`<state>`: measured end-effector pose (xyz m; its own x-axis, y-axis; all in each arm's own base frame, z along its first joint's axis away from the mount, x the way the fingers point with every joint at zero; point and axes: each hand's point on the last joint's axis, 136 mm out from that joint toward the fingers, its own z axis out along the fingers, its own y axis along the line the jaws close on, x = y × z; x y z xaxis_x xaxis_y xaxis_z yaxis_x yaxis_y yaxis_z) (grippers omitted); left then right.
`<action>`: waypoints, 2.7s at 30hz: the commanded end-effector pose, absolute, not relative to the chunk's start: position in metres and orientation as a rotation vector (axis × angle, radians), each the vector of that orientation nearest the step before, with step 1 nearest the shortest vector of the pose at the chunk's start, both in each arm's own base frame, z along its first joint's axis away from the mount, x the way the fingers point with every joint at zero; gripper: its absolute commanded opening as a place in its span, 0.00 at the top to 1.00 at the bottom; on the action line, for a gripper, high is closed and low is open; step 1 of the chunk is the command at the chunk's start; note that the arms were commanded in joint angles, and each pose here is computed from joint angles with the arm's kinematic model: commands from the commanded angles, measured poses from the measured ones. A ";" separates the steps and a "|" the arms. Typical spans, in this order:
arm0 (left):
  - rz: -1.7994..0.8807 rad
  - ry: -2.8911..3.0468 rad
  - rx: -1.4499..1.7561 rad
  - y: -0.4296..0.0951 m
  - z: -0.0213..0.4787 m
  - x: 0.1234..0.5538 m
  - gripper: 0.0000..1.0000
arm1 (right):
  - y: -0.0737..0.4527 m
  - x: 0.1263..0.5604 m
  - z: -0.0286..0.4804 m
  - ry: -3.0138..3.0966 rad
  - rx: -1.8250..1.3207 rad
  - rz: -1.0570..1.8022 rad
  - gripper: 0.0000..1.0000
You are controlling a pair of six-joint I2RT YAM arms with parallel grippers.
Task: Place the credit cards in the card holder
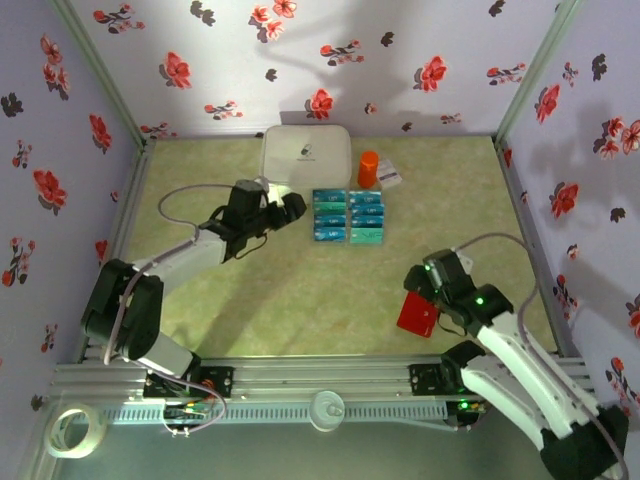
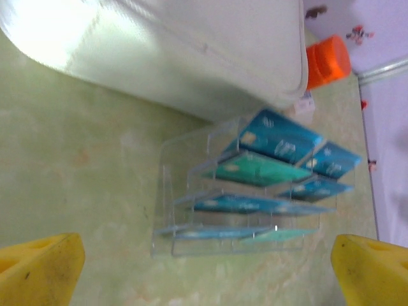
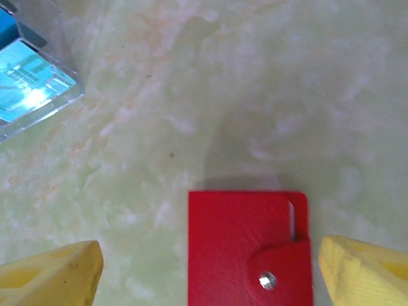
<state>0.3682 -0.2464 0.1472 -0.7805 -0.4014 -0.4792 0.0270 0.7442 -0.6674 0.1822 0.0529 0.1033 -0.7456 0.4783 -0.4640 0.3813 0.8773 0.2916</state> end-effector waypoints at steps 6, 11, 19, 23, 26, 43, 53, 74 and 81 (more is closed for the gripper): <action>-0.936 2.278 -0.230 -0.263 0.168 0.356 0.00 | 0.030 0.132 0.062 2.617 0.949 0.128 0.14; -0.932 2.278 -0.223 -0.264 0.168 0.357 0.00 | 0.042 0.132 0.045 2.660 0.964 0.195 0.11; -0.942 2.271 -0.219 -0.268 0.169 0.359 0.00 | 0.067 0.142 0.035 2.727 0.871 0.319 0.11; -0.946 2.268 -0.214 -0.270 0.170 0.359 0.00 | 0.077 0.148 0.034 2.745 0.840 0.372 0.12; -0.947 2.270 -0.215 -0.271 0.170 0.359 0.00 | 0.083 0.151 0.035 2.757 0.819 0.400 0.13; -0.959 2.270 -0.207 -0.279 0.171 0.361 0.00 | 0.067 0.144 0.037 2.751 0.874 0.293 0.07; -0.954 2.275 -0.206 -0.279 0.169 0.361 0.00 | 0.088 0.148 0.028 2.796 0.837 0.420 0.08; -0.955 2.285 -0.197 -0.285 0.167 0.362 0.00 | 0.113 0.192 0.042 2.711 0.708 0.607 0.15; -0.958 2.280 -0.192 -0.286 0.169 0.362 0.00 | 0.111 0.175 0.034 2.694 0.774 0.677 0.18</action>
<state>0.3573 -0.2812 0.1599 -0.7921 -0.3563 -0.4956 0.0986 0.7266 -0.6799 0.1791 0.1090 0.0344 -0.8341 0.5354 -0.1327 0.4258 0.7779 0.4621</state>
